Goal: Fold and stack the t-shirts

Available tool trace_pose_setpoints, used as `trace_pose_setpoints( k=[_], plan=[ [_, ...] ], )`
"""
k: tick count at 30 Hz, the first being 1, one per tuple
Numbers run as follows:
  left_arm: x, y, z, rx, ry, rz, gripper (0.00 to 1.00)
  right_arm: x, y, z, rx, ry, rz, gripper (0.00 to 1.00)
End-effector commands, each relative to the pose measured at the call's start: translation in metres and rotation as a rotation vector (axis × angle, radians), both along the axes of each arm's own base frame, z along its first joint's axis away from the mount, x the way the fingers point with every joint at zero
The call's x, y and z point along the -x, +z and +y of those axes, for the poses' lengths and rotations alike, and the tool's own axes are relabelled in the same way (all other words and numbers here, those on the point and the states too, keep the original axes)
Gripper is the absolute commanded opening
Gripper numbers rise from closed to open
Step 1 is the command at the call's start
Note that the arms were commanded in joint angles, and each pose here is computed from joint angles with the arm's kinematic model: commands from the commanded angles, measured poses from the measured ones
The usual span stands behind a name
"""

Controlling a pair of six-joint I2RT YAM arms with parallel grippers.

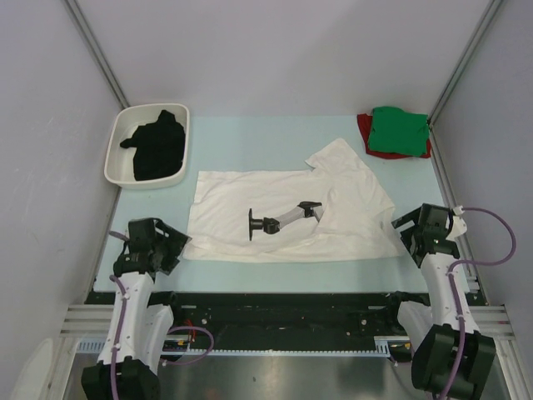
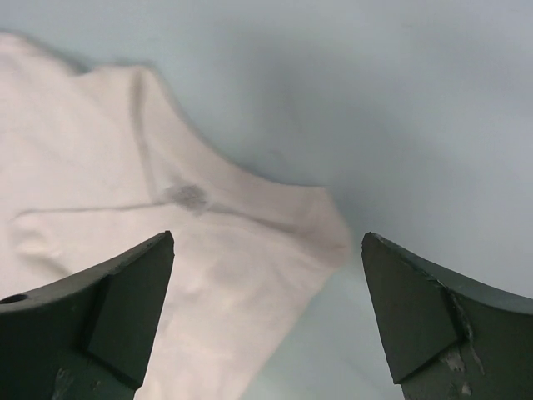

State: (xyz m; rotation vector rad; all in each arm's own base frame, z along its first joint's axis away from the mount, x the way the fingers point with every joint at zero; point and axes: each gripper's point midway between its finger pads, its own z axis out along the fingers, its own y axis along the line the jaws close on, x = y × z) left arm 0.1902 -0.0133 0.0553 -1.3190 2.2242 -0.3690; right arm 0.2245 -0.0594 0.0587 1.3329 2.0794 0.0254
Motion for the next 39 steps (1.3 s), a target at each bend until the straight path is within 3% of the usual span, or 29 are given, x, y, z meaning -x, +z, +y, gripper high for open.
trace_pose_setpoints(
  k=[1,8,13,23,32,39],
  plan=[
    [-0.025,0.044,-0.003,0.028,-0.01,-0.133,0.8,-0.033,0.055,0.031,-0.02,0.149,-0.154,1.0],
    [-0.054,0.047,-0.008,0.069,-0.035,-0.141,0.8,-0.075,0.099,0.141,-0.129,0.552,-0.245,1.0],
    [-0.065,0.036,-0.009,0.084,-0.047,-0.132,0.79,-0.084,0.075,0.22,-0.325,0.747,-0.192,1.0],
    [-0.072,0.029,-0.007,0.072,-0.053,-0.11,0.79,-0.056,0.045,0.311,-0.546,0.894,-0.073,1.0],
    [-0.074,0.025,-0.006,0.072,-0.05,-0.102,0.79,-0.022,0.04,0.363,-0.637,0.99,-0.023,1.0],
    [-0.073,0.024,-0.006,0.075,-0.054,-0.1,0.79,-0.007,0.044,0.376,-0.638,1.02,-0.019,1.0]
  ],
)
